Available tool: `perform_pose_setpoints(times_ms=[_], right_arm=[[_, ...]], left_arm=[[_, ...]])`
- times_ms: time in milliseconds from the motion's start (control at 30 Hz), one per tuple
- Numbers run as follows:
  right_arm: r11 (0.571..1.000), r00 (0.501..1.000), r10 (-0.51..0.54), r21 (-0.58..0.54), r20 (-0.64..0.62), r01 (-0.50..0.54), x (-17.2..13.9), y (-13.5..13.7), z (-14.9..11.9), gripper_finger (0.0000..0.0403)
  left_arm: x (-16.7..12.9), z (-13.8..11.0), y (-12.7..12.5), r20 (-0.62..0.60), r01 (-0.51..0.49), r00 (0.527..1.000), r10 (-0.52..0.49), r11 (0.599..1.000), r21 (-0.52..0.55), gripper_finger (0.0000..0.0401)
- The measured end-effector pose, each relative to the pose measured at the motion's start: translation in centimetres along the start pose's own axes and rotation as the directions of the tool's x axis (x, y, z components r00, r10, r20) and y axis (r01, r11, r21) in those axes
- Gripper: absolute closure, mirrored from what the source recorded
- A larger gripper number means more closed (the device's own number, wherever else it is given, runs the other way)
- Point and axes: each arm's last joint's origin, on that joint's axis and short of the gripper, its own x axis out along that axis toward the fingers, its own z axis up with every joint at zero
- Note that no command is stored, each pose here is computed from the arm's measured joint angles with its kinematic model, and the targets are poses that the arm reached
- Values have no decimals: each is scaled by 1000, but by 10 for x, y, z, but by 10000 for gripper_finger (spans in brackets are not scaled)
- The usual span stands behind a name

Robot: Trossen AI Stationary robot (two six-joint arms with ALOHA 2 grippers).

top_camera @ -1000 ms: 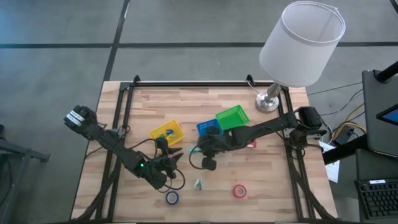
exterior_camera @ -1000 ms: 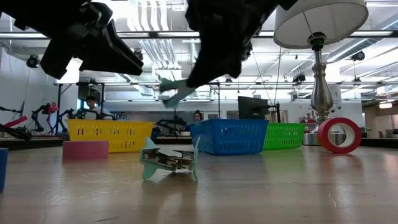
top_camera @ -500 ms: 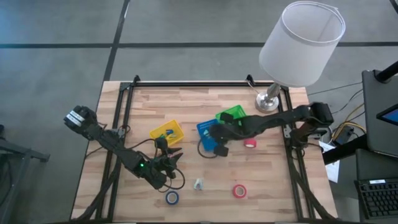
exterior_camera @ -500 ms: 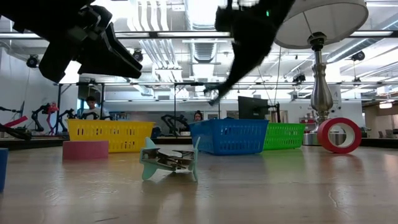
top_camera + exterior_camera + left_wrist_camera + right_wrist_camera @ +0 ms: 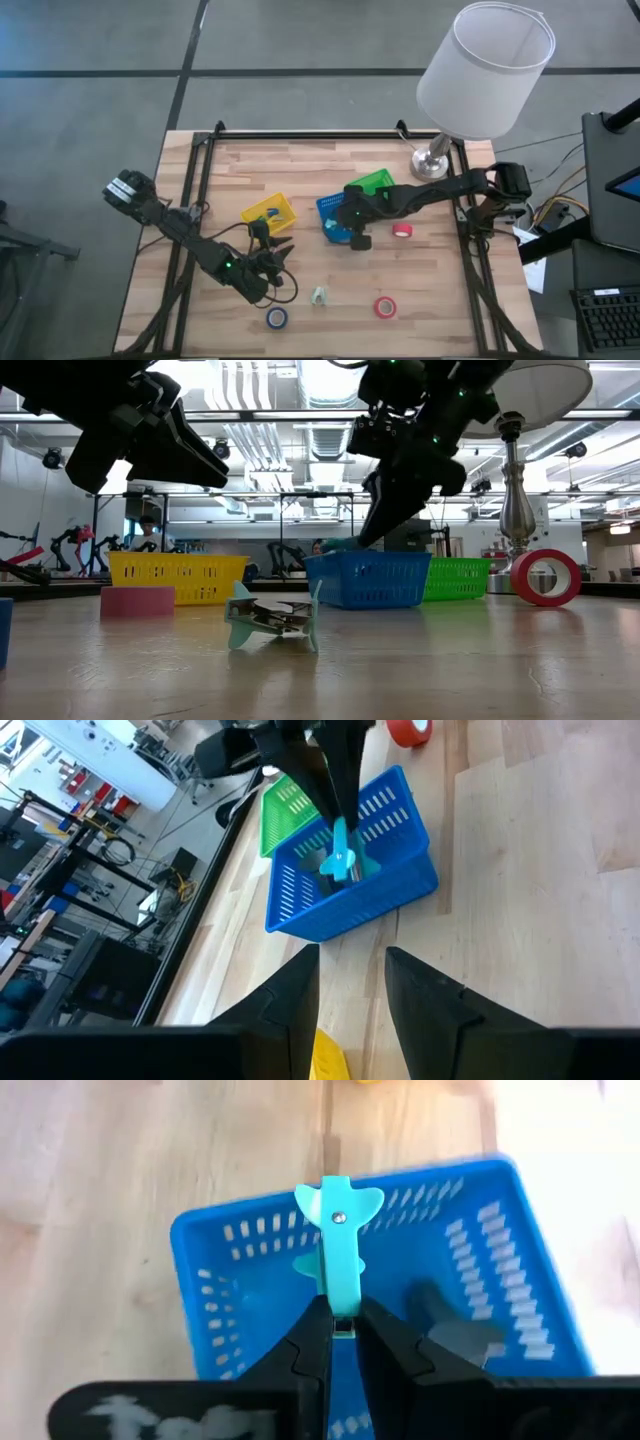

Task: Pick and place Stapler, Stapler remover, tape
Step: Put the left blue staple remover into the blue bin

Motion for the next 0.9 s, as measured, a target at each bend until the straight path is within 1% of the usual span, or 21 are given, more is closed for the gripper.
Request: perform_pose_setpoints(times_ms=[67,200,400,533,633,700,900], right_arm=[[999,1000,0,-32,1,0,5,1,-4,369],[999,999,3,-40,-35,-4,15,1,-12,369],[1000,999,-10,-26,-48,9,18,-2,-15,369],[999,998,-24,25,-50,26,19,-9,-15,368],[996,997,-33,78,-66,38,20,-15,-19,357],[995,997,-35,87,-74,41,22,-16,-21,348],[998,996,-29,54,-89,34,26,-15,-23,316]], left_arm=[[0,0,0,0,0,1000,0,1000,0,282],[0,0,0,-1,-1,1000,1,1000,0,282],[2,-1,1,-4,-5,1000,5,1000,-3,282],[3,0,2,-7,-9,1000,9,1000,-7,282],[4,0,2,-9,-12,1000,12,1000,-7,282],[4,0,2,-9,-12,1000,12,1000,-8,282],[4,0,2,-9,-12,1000,12,1000,-8,282]])
